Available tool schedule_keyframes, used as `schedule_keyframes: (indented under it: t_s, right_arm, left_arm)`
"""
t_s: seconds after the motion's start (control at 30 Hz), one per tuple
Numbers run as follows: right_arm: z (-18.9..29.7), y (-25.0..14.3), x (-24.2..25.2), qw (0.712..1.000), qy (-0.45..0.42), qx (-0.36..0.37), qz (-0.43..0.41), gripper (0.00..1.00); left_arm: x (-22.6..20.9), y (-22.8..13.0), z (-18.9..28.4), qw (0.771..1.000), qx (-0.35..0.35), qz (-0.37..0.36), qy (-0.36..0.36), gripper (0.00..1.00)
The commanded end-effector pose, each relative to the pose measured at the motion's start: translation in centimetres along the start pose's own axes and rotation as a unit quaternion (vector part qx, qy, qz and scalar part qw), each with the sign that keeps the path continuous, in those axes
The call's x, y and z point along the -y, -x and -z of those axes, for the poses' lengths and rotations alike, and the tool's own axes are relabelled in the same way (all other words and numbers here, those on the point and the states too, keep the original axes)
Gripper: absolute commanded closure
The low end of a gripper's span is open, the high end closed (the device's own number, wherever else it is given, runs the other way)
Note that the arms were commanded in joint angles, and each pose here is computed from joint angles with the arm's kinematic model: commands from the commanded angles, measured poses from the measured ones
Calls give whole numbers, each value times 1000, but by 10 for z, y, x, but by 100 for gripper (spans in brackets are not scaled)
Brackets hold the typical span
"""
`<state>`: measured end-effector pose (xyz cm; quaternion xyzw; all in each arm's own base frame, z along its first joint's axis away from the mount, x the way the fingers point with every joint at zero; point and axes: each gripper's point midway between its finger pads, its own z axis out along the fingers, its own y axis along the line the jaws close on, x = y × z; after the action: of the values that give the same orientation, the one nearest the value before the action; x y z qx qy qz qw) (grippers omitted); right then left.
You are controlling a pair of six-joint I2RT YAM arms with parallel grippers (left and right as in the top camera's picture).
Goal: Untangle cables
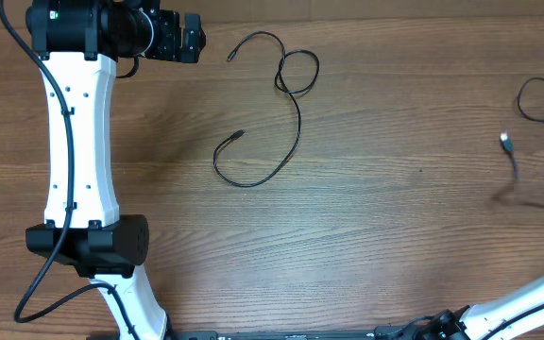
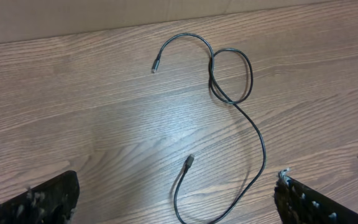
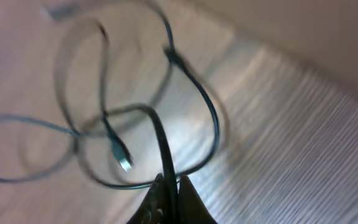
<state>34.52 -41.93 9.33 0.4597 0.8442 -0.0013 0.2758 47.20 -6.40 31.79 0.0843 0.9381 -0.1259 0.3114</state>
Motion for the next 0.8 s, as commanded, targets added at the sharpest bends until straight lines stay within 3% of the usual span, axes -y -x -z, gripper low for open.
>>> schedule_keyframes:
  t_s: [0.0, 0.17, 0.23, 0.37, 0.77]
  right_arm:
    - [-3, -9, -1, 999, 6, 3, -35, 96]
    - [-18, -23, 4, 999, 5, 0, -47, 90]
    - [-18, -21, 5, 999, 2, 5, -46, 96]
    - [-15, -1, 19, 998, -31, 46, -42, 96]
    - [24, 24, 130, 961, -250, 105, -55, 96]
  left_arm:
    - [-1, 1, -4, 1000, 0, 9, -7, 0]
    - [0, 0, -4, 1000, -2, 9, -8, 0]
    - [0, -1, -4, 1000, -5, 8, -8, 0]
    - [0, -1, -4, 1000, -6, 7, -8, 0]
    - [0, -2, -4, 1000, -6, 7, -8, 0]
